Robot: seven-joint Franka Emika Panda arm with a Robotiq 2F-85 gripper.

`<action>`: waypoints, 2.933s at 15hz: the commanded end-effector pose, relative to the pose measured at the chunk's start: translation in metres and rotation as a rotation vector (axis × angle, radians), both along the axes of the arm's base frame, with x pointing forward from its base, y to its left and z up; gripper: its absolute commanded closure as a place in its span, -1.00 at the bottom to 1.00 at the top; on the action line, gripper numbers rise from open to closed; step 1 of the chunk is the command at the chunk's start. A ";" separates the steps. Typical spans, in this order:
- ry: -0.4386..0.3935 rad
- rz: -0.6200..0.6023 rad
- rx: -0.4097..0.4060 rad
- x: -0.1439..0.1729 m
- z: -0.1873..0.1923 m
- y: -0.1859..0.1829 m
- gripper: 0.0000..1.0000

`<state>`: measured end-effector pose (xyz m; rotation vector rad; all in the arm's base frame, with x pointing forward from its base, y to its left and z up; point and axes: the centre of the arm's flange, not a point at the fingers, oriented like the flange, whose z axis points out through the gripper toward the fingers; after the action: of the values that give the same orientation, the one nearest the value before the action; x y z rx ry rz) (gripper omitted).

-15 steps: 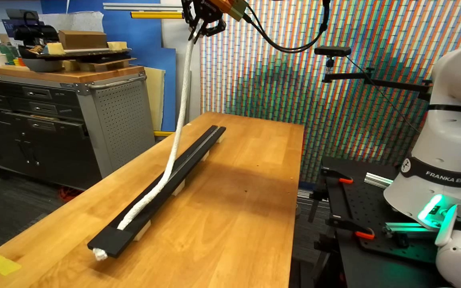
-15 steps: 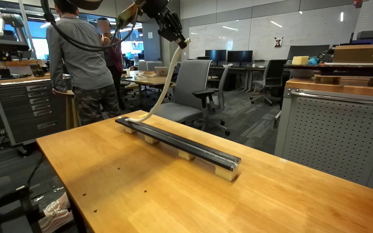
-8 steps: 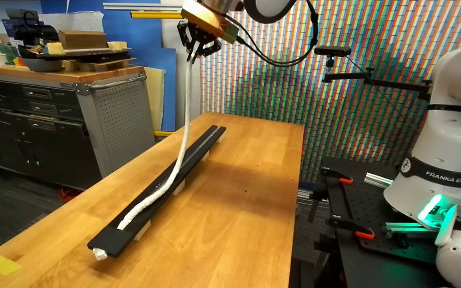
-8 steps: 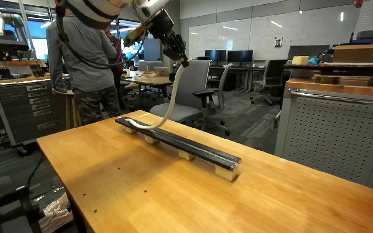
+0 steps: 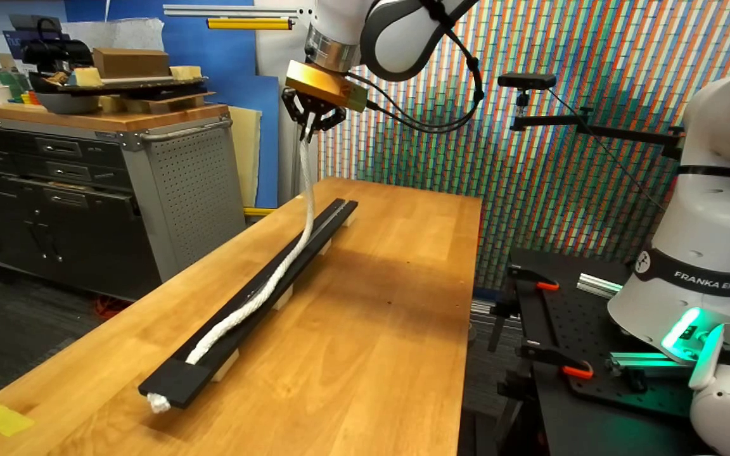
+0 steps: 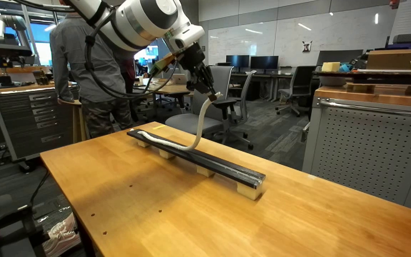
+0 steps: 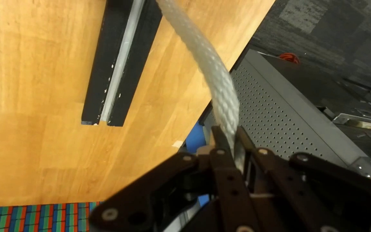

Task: Pick up the white rope and put it in between the black object.

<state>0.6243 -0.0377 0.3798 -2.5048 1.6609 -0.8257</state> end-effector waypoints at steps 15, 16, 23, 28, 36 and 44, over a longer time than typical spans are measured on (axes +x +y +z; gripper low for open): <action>0.271 0.017 0.063 0.006 -0.107 -0.100 0.94; 0.277 0.015 0.068 0.009 -0.114 -0.105 0.94; 0.243 -0.072 0.057 0.031 -0.119 -0.142 0.94; 0.260 -0.107 0.060 0.038 -0.129 -0.158 0.94; 0.382 -0.116 0.104 0.043 -0.183 -0.149 0.94; 0.367 -0.220 0.156 0.047 -0.180 -0.186 0.94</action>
<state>0.6591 -0.2014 0.2006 -2.5845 1.9796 -0.2518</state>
